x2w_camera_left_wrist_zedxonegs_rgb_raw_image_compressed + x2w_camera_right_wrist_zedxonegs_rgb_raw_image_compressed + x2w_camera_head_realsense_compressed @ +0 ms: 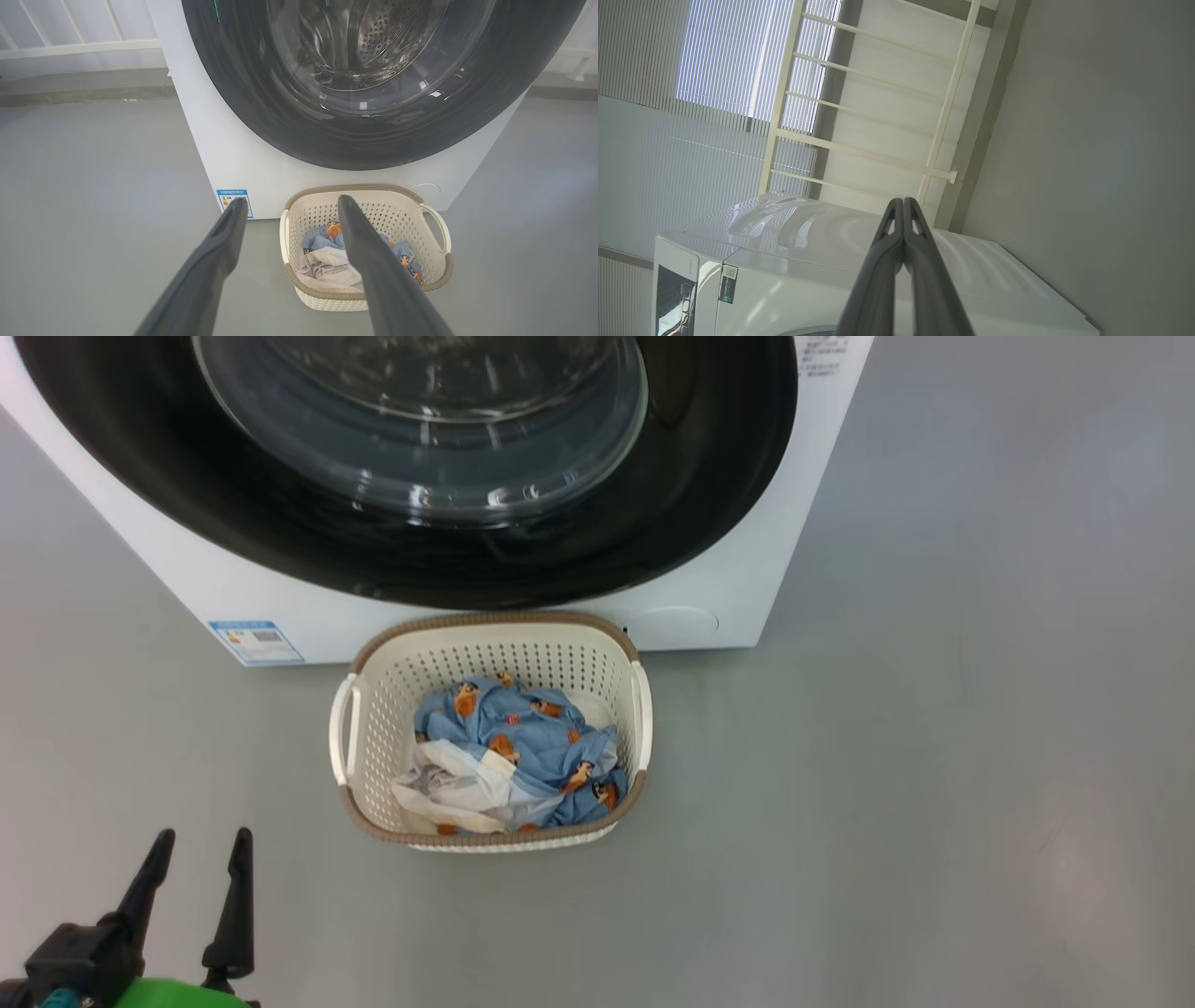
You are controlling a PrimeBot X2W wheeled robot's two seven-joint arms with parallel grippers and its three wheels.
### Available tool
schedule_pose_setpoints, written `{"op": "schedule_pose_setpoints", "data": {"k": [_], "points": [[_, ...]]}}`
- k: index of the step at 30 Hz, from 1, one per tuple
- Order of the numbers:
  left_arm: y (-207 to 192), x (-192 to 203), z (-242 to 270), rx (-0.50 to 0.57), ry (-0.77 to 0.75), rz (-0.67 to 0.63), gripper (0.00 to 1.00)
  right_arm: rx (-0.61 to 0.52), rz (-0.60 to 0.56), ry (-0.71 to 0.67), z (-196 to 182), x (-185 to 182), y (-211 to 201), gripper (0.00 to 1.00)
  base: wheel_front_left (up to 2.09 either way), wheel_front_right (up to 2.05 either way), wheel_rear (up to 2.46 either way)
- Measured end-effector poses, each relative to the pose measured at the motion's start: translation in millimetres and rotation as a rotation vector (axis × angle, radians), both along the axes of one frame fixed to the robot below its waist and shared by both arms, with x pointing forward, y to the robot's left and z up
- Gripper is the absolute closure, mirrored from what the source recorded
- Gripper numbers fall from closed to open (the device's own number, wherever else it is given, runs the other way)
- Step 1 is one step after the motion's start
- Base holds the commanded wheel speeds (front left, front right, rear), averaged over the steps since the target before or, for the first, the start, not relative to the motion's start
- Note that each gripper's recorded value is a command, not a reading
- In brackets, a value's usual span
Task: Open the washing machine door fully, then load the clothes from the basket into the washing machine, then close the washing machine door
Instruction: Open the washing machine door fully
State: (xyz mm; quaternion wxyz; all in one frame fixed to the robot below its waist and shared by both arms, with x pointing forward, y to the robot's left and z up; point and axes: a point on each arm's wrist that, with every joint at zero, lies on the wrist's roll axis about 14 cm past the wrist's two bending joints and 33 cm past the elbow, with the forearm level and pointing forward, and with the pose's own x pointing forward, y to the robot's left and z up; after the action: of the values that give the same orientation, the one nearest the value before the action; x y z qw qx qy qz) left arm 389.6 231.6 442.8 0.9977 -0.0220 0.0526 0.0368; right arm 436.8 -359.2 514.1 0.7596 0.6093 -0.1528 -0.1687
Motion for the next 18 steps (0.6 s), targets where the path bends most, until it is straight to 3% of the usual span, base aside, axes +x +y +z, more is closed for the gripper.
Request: {"op": "schedule_pose_setpoints", "data": {"k": [18], "points": [[11,18,-26,0.034,0.065,0.005,0.0,-0.005,0.16,-0.094,27,71,22,1.0,0.0,0.0,0.0]]}}
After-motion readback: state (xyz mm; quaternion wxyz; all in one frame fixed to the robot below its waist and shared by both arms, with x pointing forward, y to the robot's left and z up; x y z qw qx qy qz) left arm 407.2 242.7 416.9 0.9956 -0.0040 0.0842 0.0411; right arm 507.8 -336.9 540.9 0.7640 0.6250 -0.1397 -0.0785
